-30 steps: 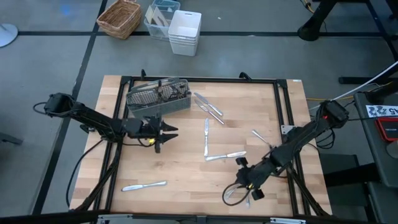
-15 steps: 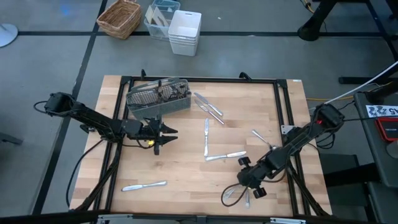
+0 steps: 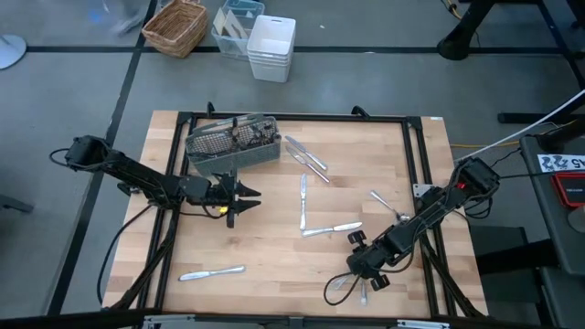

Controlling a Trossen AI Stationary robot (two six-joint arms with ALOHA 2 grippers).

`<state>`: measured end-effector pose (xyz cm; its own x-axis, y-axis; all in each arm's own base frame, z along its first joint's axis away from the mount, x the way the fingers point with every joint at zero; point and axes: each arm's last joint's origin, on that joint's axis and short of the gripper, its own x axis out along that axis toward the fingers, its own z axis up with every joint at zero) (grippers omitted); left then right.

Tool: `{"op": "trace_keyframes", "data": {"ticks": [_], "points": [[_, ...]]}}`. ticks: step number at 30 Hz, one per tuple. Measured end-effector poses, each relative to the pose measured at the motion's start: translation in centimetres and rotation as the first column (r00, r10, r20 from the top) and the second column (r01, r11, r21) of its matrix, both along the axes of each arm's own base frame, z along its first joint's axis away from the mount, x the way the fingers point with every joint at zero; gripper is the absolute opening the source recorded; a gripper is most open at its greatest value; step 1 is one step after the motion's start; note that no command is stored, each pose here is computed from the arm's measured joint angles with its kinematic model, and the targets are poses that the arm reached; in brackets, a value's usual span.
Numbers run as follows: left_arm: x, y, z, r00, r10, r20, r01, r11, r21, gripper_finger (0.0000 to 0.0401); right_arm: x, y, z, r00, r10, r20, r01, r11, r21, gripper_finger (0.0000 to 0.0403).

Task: Sort silverware
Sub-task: Put the silver fork into the silverware rack

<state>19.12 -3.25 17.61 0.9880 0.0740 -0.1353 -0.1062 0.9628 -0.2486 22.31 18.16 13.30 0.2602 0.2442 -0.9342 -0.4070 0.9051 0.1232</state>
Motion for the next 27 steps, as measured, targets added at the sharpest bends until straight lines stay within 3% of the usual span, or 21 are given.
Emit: {"op": "trace_keyframes", "data": {"ticks": [5, 13, 20, 27], "points": [[0.0, 0.0, 0.0, 1.000, 0.000, -0.001, 0.000, 1.000, 0.000, 0.0131, 0.1, -0.1, -0.1, 1.000, -0.011, 0.015, 0.012, 1.000, -0.026, 0.0098], [0.0, 0.0, 0.0, 1.000, 0.003, 0.006, -0.003, 1.000, -0.024, 0.0131, 0.5, 0.3, 1.0, 1.000, -0.014, -0.016, 0.014, 0.998, -0.058, 0.0015], [0.0, 0.0, 0.2, 1.000, 0.002, 0.027, -0.002, 1.000, -0.027, 0.0131, 1.4, 0.7, 2.8, 0.999, -0.032, -0.001, 0.032, 0.995, -0.099, 0.0035], [-0.8, 0.2, 1.5, 0.997, 0.002, 0.078, 0.001, 0.999, -0.037, 0.0131, 3.8, -1.1, 6.9, 0.996, -0.087, 0.009, 0.087, 0.966, -0.243, 0.0015]]}}
